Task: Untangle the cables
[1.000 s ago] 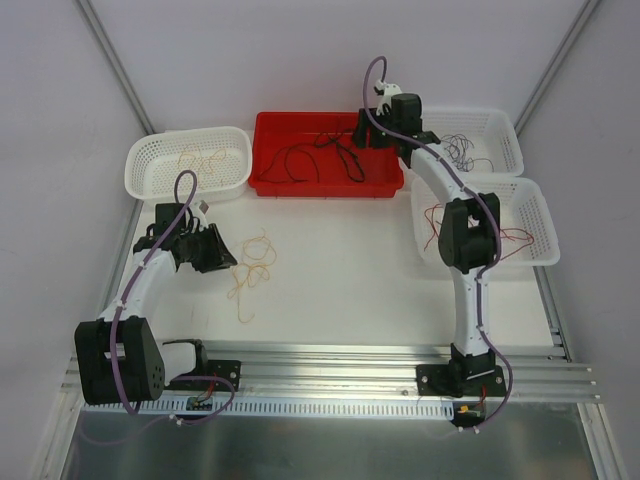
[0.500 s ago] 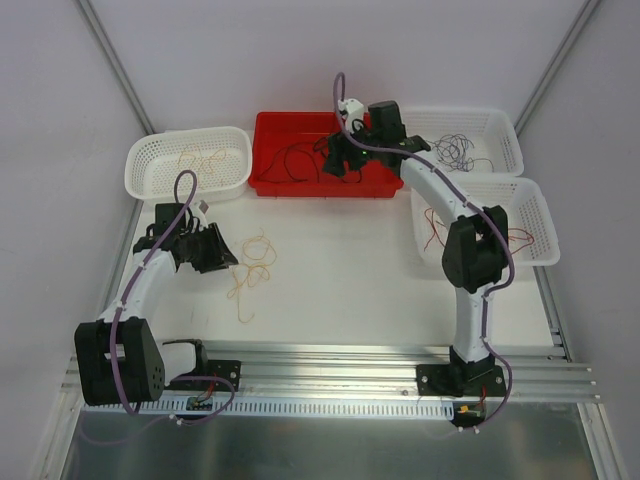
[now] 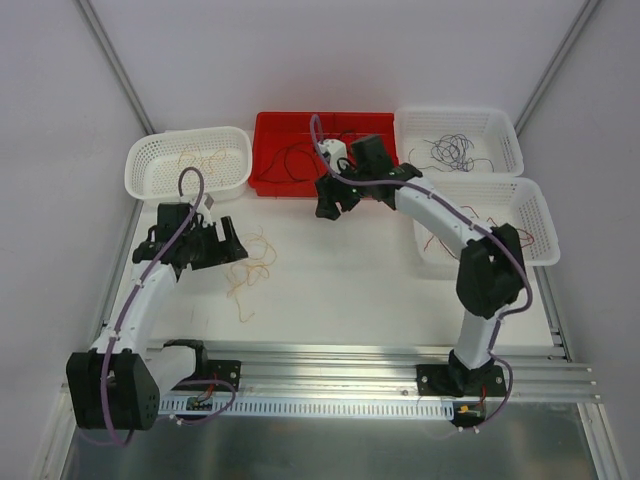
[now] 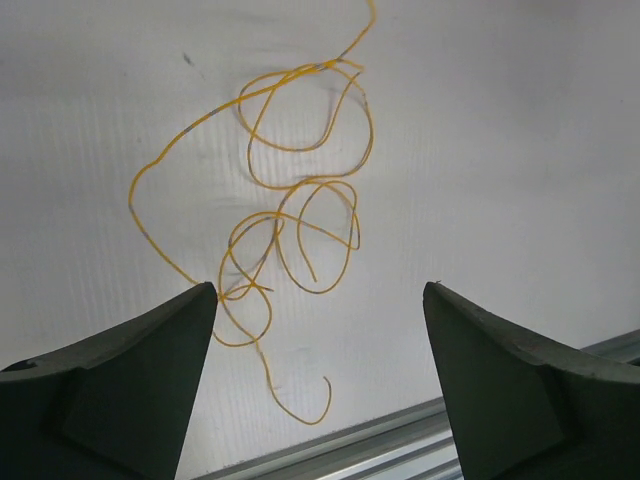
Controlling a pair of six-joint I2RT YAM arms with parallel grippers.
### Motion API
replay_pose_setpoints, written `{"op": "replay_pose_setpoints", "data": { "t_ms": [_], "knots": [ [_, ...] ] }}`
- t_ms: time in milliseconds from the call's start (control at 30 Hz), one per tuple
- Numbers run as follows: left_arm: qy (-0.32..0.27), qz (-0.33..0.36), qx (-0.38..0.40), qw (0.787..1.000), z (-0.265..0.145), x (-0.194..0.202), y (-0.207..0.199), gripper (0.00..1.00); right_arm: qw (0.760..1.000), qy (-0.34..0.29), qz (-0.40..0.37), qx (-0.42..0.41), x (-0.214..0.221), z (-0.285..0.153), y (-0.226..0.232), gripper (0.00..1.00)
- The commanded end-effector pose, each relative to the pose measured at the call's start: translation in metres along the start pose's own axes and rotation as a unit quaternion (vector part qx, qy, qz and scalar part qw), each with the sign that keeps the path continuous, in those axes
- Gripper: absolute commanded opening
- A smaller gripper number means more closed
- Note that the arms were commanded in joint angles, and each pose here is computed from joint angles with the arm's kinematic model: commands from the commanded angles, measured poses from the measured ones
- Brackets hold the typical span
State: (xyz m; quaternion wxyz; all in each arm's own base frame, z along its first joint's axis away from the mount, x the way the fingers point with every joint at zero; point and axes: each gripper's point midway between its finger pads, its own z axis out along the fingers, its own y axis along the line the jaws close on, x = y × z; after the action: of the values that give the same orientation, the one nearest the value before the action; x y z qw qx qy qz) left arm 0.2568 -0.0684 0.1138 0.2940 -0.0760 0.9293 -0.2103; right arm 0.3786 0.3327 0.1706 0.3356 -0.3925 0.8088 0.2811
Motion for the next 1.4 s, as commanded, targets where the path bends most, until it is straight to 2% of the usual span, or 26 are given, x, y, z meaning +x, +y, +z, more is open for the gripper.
{"op": "replay_pose_setpoints", "data": {
  "t_ms": [0,33,133,200,233,300,333,433,533,567,600,700,867,1067,1367],
  "knots": [
    [-0.066,0.070,-0.013,0.995,-0.020,-0.036,-0.019,0.87,0.998,-0.060,-0.005,0.020,-0.020,-0.059,0.024,0.71],
    [-0.085,0.089,-0.016,0.992,-0.027,-0.051,-0.027,0.88,0.997,-0.079,-0.011,0.025,-0.026,-0.079,0.032,0.72],
    [-0.098,0.155,-0.017,0.983,-0.028,-0.076,-0.050,0.92,0.996,-0.080,0.000,0.036,-0.009,-0.106,0.043,0.74],
    [-0.083,0.190,-0.009,0.978,-0.017,-0.084,-0.062,0.93,0.995,-0.084,0.010,0.051,-0.002,-0.119,0.045,0.78],
    [-0.097,0.212,-0.008,0.972,-0.021,-0.100,-0.071,0.93,0.995,-0.073,0.027,0.056,0.013,-0.121,0.046,0.79],
    [-0.079,0.244,-0.006,0.967,-0.004,-0.106,-0.081,0.92,0.993,-0.094,0.032,0.070,0.013,-0.142,0.052,0.84],
    [-0.092,0.278,-0.004,0.956,-0.006,-0.122,-0.092,0.92,0.992,-0.091,0.045,0.073,0.020,-0.145,0.054,0.86],
    [-0.079,0.358,0.007,0.930,0.016,-0.138,-0.111,0.89,0.991,-0.100,0.047,0.081,0.036,-0.165,0.062,0.90],
    [-0.071,0.401,0.014,0.913,0.039,-0.156,-0.121,0.79,0.990,-0.104,0.049,0.080,0.054,-0.180,0.072,0.91],
    [-0.066,0.409,0.022,0.910,0.046,-0.159,-0.124,0.76,0.990,-0.102,0.051,0.080,0.060,-0.183,0.074,0.92],
    [-0.061,0.416,0.026,0.907,0.058,-0.164,-0.126,0.68,0.990,-0.108,0.051,0.080,0.066,-0.190,0.078,0.91],
    [-0.046,0.431,0.042,0.900,0.085,-0.171,-0.132,0.61,0.989,-0.102,0.060,0.086,0.082,-0.197,0.082,0.92],
    [-0.032,0.451,0.051,0.890,0.122,-0.182,-0.133,0.54,0.987,-0.115,0.061,0.098,0.091,-0.217,0.088,0.92],
    [-0.019,0.455,0.050,0.889,0.170,-0.193,-0.131,0.44,0.987,-0.096,0.065,0.111,0.098,-0.224,0.087,0.92],
    [-0.008,0.457,0.056,0.888,0.196,-0.192,-0.128,0.36,0.987,-0.079,0.075,0.117,0.105,-0.220,0.084,0.92]
  ]
}}
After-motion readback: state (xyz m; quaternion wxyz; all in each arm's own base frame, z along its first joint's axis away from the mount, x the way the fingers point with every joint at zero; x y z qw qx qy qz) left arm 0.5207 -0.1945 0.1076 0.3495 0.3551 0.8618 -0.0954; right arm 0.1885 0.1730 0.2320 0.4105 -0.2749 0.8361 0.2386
